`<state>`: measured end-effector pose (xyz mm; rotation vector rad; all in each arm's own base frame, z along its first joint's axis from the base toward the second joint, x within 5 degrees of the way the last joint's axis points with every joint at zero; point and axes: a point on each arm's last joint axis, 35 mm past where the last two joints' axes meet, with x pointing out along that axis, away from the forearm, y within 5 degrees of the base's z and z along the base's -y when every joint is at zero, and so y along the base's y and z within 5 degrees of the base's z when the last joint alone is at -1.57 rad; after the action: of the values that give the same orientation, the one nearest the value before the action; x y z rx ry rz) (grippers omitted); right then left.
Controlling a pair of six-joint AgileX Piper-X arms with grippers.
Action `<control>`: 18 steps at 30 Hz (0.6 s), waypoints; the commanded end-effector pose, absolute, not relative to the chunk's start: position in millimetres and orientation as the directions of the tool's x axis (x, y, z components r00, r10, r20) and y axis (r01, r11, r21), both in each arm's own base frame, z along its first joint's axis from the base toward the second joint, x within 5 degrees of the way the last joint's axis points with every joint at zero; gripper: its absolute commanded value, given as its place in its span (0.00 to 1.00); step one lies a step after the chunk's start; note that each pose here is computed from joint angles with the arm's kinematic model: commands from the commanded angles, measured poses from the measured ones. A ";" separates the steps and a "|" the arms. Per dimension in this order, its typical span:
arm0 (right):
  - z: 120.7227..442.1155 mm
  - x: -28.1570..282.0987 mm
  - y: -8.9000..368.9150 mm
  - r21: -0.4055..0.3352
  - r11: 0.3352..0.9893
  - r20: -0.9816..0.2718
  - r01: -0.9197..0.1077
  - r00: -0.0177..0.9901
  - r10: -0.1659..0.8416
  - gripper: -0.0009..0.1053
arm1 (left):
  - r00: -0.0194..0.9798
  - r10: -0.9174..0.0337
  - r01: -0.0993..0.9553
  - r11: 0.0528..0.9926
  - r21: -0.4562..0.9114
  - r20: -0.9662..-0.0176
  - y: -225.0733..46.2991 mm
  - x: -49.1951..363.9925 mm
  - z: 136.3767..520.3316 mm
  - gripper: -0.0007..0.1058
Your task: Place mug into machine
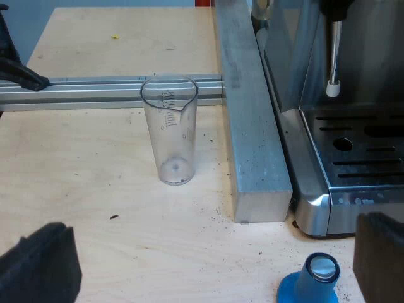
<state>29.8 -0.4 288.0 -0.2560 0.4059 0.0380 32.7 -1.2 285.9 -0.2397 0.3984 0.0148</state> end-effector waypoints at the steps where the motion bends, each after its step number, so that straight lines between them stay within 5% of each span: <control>1: 290.8 31.6 -0.4 -0.243 0.966 -0.389 -0.089 0.921 -0.013 0.68 | 0.921 -0.032 -0.062 0.972 -0.227 -0.389 -1.2 34.5 287.2 0.84; 13: 300.1 23.8 1.5 -0.182 0.973 -0.415 -0.141 0.908 0.054 0.68 | 0.913 -0.190 0.086 0.955 -0.284 -0.362 -6.6 30.6 295.3 0.84; 18: 320.5 29.6 5.1 -0.197 0.940 -0.505 -0.277 0.851 0.145 0.68 | 0.865 -0.415 0.323 0.891 -0.319 -0.283 -13.8 25.2 310.2 0.84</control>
<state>28.4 4.1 313.1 -0.2497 0.4882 0.1953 24.3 -11.1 305.5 -0.2614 0.3648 -0.3094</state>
